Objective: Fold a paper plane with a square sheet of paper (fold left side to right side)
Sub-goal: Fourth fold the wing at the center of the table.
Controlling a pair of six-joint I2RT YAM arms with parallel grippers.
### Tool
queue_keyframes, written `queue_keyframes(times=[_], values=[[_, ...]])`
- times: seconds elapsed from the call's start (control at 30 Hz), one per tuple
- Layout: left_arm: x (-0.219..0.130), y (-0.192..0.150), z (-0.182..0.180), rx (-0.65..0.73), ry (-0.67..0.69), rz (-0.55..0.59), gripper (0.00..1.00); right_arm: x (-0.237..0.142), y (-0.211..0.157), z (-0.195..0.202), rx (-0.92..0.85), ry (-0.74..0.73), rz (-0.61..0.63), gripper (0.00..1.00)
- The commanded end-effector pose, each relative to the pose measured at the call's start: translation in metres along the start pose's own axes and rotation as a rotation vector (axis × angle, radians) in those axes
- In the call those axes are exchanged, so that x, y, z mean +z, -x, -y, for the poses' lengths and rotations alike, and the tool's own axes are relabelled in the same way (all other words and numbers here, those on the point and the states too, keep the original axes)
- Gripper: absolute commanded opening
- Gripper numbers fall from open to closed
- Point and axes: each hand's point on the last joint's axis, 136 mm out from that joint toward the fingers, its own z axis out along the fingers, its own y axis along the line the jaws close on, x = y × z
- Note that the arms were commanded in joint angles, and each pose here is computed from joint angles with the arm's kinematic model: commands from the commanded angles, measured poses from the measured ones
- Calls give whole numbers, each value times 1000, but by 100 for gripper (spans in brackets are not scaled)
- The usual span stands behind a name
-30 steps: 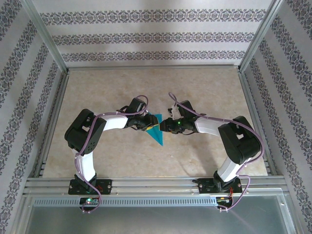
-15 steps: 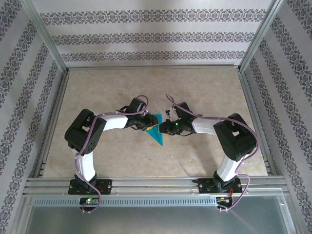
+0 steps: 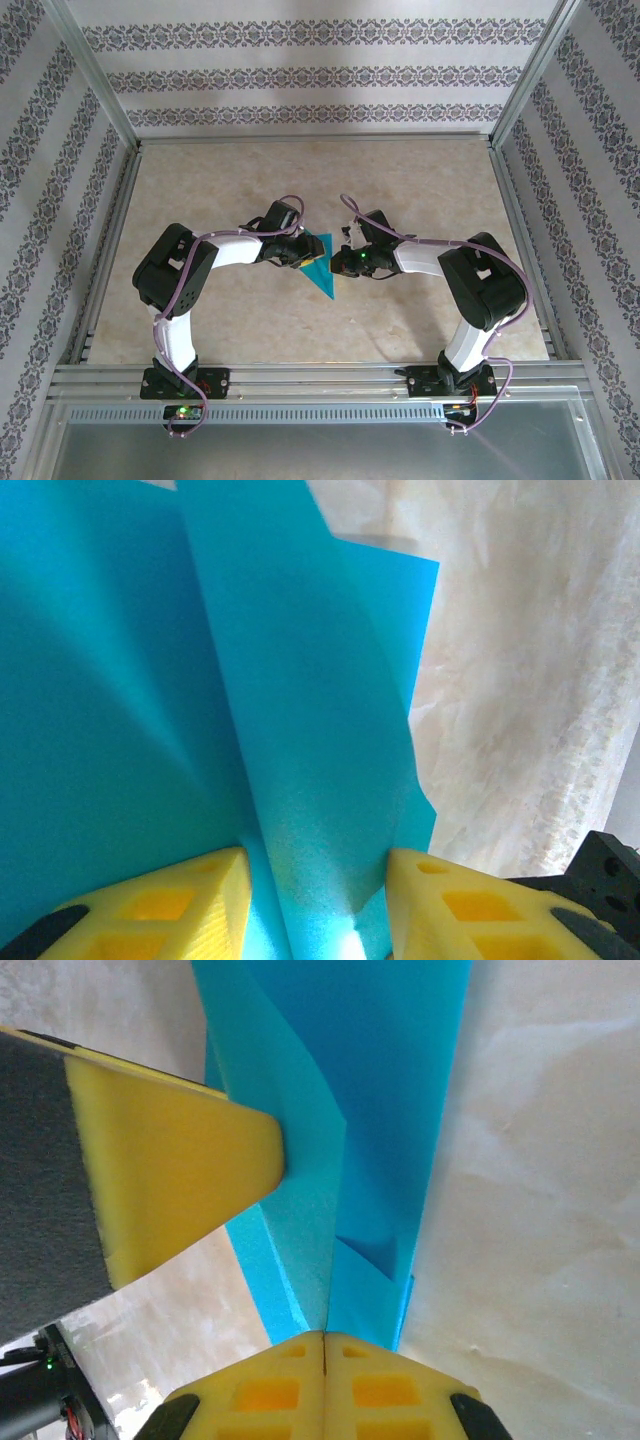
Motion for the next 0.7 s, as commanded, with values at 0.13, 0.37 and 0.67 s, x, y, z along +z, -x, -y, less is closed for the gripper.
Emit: queue_keyframes(times=[0.13, 0.37, 0.67], values=[[7, -10, -16, -4, 74, -25, 41, 2, 4, 11, -13, -51, 3, 0], [7, -10, -16, -6, 74, -27, 41, 3, 6, 11, -17, -59, 5, 0], [7, -10, -15, -4, 73, -28, 41, 6, 5, 16, -13, -75, -3, 0]])
